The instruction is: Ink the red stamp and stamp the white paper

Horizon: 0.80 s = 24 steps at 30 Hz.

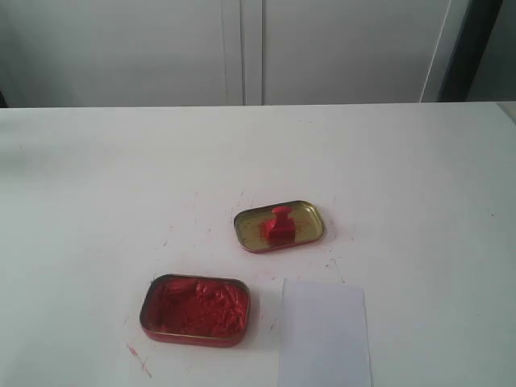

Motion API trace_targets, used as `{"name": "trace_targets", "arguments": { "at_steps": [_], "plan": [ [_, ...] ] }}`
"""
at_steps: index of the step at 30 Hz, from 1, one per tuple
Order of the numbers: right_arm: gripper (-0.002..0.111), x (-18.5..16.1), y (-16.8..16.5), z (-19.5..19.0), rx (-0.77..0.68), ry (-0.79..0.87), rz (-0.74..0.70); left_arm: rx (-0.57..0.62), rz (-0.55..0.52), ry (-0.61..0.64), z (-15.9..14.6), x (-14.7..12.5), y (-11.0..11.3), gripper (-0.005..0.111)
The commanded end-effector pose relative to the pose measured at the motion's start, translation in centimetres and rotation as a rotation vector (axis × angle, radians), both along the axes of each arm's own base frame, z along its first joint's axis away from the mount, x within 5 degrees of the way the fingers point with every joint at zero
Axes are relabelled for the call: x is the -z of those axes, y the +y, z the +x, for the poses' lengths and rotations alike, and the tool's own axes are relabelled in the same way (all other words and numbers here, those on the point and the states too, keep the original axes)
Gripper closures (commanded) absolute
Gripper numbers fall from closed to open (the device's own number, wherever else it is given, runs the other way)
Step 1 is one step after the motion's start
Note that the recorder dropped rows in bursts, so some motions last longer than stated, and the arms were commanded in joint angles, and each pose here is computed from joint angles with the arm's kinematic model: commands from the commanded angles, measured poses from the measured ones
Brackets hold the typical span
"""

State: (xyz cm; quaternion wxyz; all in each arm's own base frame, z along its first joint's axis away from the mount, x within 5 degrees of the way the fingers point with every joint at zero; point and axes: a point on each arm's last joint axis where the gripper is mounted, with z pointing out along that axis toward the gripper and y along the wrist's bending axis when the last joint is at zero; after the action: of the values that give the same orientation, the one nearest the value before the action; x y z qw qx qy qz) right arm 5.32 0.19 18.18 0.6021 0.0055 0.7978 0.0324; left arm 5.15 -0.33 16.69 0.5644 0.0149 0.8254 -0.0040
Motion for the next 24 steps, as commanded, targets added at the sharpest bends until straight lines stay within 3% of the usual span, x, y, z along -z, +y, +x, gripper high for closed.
{"name": "trace_targets", "arguments": {
  "at_steps": [1, 12, 24],
  "plan": [
    [0.108, 0.0, 0.0, 0.0, 0.006, -0.014, -0.001, 0.006, -0.003, -0.003, 0.0, 0.1, 0.0, 0.107],
    [0.108, -0.2, 0.0, 0.1, 0.004, -0.037, 0.0, 0.006, -0.003, -0.003, 0.0, 0.1, 0.0, 0.107],
    [0.108, -3.8, 0.2, 0.2, -0.015, -0.439, 0.023, 0.006, -0.003, -0.003, 0.0, 0.1, 0.0, 0.107]
  ]
}}
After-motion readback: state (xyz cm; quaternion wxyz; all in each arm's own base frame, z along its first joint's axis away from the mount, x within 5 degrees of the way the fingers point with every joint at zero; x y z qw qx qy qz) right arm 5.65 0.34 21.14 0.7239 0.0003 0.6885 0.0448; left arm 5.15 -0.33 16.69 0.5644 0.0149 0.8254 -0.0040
